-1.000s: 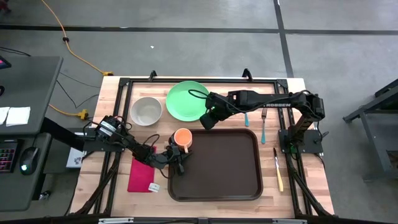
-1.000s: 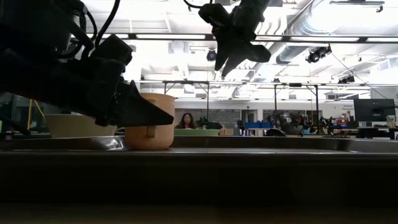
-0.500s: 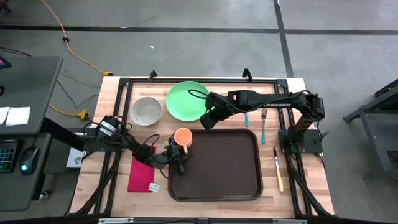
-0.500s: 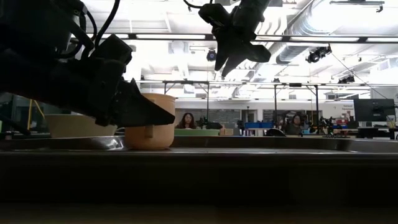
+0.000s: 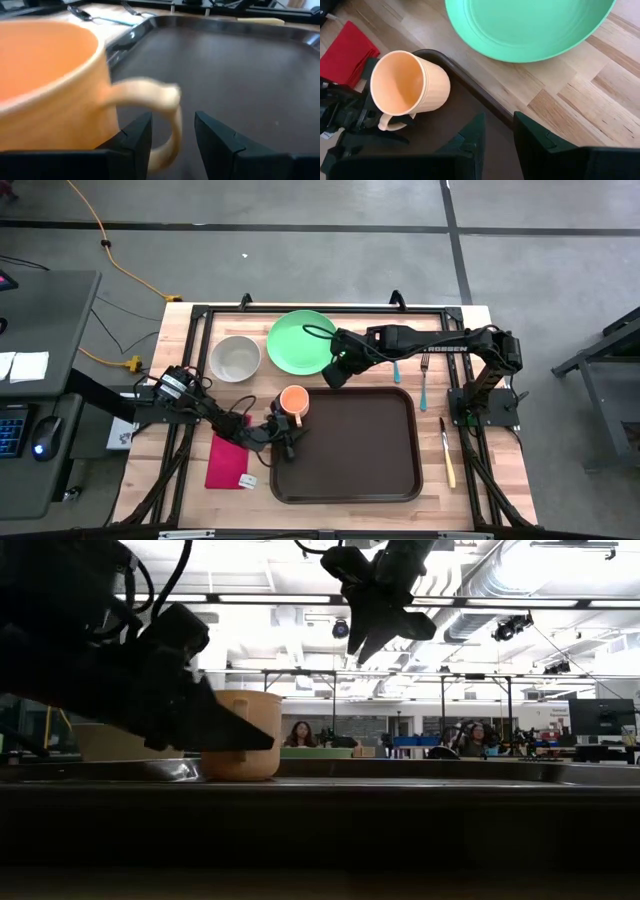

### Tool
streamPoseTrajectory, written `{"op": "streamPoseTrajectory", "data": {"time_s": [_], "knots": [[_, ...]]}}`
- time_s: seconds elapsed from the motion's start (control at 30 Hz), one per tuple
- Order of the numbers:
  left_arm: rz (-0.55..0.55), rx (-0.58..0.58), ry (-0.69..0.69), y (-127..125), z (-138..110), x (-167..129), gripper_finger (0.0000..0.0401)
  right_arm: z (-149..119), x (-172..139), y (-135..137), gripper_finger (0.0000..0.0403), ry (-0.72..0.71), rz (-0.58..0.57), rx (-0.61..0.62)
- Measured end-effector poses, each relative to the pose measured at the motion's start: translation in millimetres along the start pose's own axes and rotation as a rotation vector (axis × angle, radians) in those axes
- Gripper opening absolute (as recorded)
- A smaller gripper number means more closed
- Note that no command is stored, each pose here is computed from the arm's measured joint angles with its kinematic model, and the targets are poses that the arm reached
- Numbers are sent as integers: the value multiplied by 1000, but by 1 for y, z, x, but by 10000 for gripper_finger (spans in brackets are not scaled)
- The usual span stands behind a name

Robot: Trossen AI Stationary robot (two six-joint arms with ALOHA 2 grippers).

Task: Set up tray
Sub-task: Put the orange mug on the top left of the black tray, then put the green plate on the black tray to the bottom right of the orange mug

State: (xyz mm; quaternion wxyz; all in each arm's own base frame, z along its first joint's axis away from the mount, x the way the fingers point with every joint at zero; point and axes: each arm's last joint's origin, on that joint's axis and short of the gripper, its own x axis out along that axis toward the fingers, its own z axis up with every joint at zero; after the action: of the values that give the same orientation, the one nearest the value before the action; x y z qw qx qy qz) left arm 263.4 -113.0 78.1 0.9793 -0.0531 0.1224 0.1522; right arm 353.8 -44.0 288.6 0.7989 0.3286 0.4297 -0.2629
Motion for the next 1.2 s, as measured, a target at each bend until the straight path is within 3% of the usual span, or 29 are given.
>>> {"op": "streamPoseTrajectory", "data": {"time_s": [0.5,1.2], "knots": [[45,-7,-28,0,-3,-27,179,0,0,0,78,4,-4,0],[-30,-58,-39,-17,-10,-53,179,-1,0,0,78,21,11,-27]]}}
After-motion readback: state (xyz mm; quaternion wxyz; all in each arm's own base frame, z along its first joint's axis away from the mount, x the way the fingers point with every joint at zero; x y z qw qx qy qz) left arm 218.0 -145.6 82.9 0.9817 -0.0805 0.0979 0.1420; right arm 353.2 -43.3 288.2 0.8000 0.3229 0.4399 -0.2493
